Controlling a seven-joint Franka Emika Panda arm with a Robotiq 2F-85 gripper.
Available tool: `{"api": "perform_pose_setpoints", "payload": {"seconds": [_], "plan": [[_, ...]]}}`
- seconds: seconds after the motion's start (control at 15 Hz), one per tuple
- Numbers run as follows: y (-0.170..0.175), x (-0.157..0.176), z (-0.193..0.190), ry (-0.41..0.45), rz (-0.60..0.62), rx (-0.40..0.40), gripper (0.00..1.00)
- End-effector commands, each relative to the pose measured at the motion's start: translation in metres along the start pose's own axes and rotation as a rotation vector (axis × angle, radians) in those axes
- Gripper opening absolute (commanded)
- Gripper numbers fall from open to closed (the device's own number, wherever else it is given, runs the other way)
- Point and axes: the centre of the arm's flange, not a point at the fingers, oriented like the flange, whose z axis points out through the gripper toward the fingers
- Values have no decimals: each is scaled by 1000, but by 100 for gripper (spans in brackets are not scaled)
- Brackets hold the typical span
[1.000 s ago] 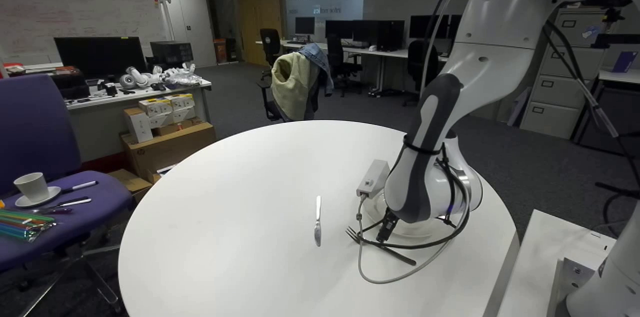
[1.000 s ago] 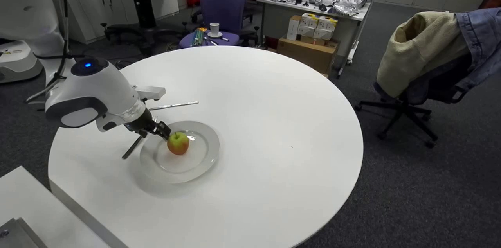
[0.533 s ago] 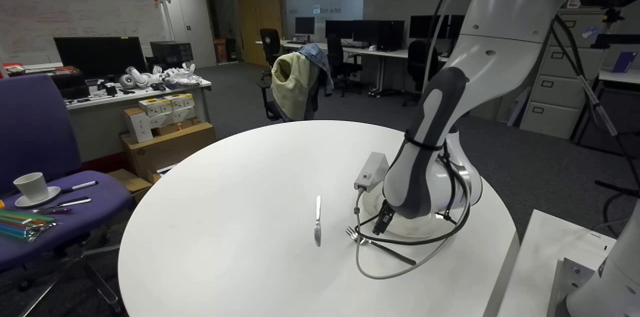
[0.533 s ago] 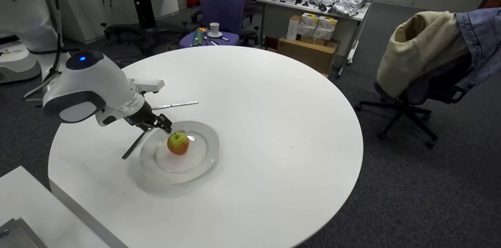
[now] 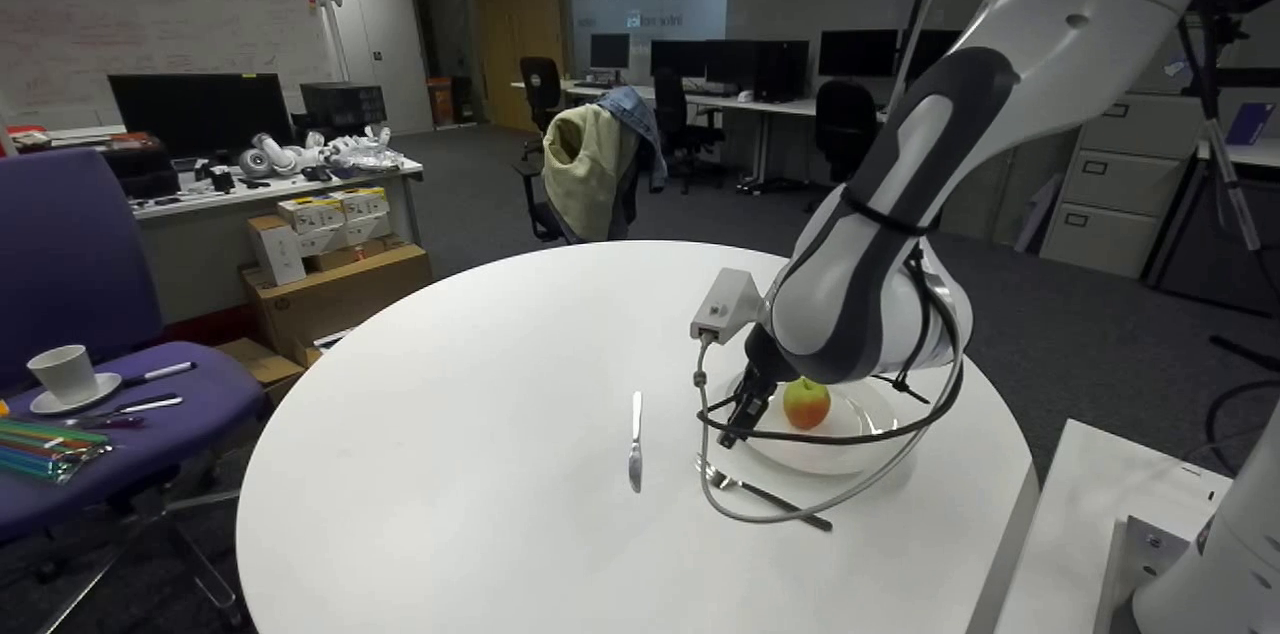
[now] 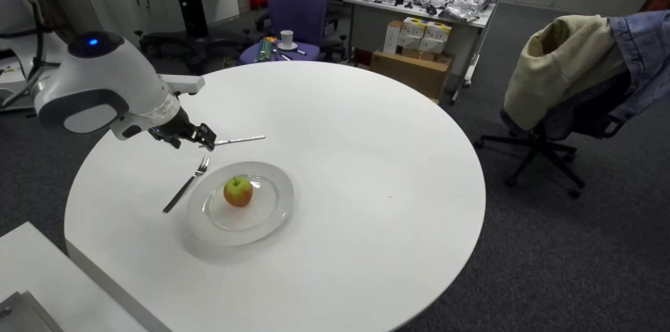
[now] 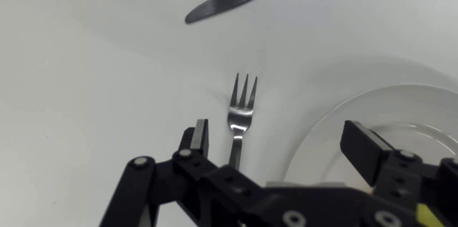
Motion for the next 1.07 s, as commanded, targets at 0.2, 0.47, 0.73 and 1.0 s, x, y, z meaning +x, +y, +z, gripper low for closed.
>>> {"api": "perform_pose_setpoints", "payload": {"seconds": [0.2,0.47,0.73,1.0], "plan": [[10,39,-30,182,-8,-178,100],[15,72,-28,387,-55,-152,100],[15,77,-29,453,-128,-48,100],[-8,74,-38,440,-205,25,100]]}}
